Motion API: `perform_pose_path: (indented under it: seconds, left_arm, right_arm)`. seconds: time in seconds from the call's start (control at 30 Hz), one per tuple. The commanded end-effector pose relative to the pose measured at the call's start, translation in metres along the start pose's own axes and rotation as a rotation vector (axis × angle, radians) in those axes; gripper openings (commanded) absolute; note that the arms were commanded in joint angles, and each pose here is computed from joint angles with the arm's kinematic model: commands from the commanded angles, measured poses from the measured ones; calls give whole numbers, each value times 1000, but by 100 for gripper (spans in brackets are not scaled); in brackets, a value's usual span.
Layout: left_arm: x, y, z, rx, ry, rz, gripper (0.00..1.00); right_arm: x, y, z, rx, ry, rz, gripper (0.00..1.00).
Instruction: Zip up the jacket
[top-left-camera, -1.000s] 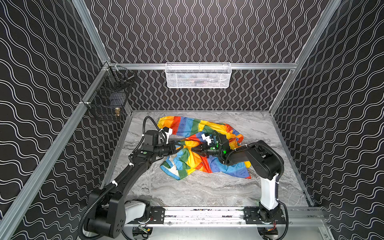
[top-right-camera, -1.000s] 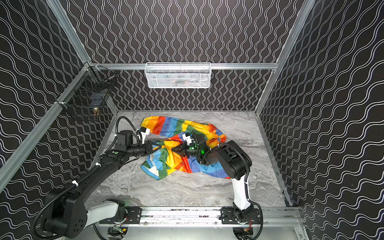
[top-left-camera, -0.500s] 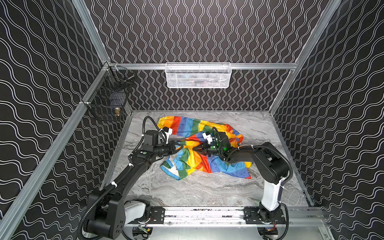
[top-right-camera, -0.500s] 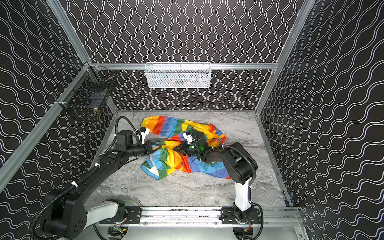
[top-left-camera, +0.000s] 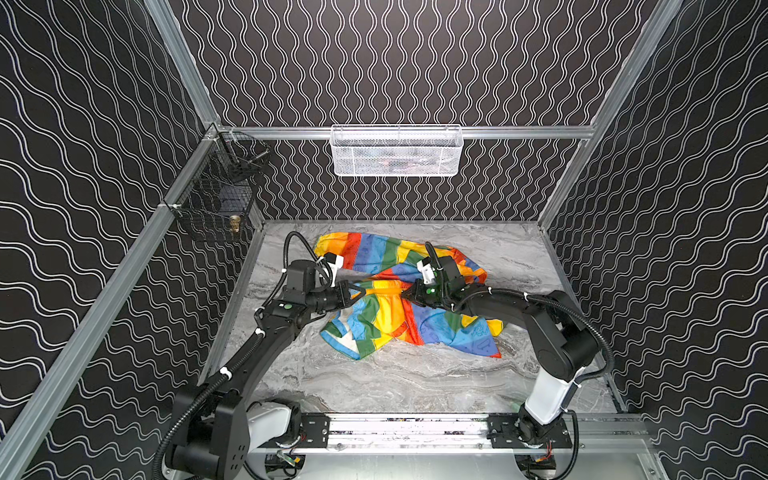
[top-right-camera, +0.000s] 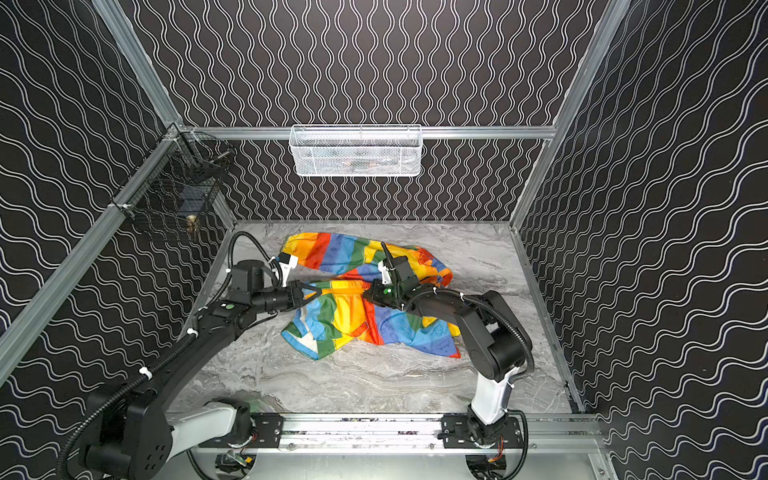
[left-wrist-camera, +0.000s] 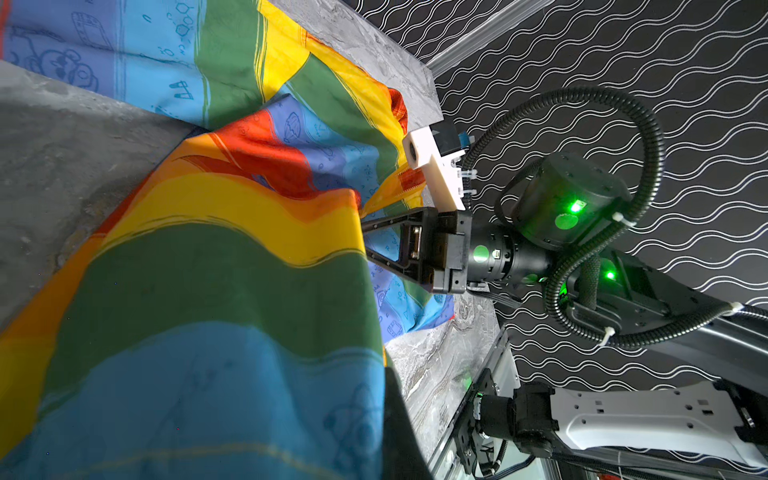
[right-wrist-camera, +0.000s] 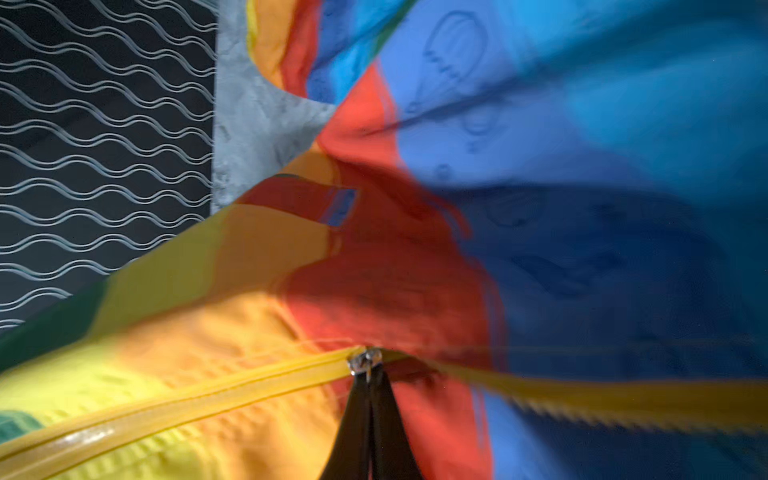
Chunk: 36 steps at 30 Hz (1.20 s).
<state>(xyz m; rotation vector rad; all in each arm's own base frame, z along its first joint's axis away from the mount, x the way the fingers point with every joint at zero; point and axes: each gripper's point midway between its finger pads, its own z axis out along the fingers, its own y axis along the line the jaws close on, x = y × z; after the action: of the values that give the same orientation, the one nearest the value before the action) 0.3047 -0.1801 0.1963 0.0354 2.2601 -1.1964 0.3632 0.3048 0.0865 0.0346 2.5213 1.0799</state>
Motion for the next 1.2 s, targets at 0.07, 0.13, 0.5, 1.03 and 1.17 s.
perform_pose_path:
  seconds: [0.07, 0.13, 0.5, 1.03, 1.17]
  left_arm:
    - [-12, 1, -7, -35, -48, 42, 0]
    - [-13, 6, -9, -53, -56, 36, 0]
    - [-21, 21, -19, -83, -96, 0, 0]
    - [-22, 30, -19, -90, -98, -20, 0]
    - [-22, 32, -19, -92, -99, -24, 0]
  right_arm:
    - [-12, -33, -16, 130, -40, -5, 0]
    - [-19, -41, -24, 155, -58, -3, 0]
    - [-58, -111, -75, 308, -143, 69, 0]
    - [-89, -178, -121, 458, -229, 165, 0]
    - [-94, -187, -124, 472, -238, 176, 0]
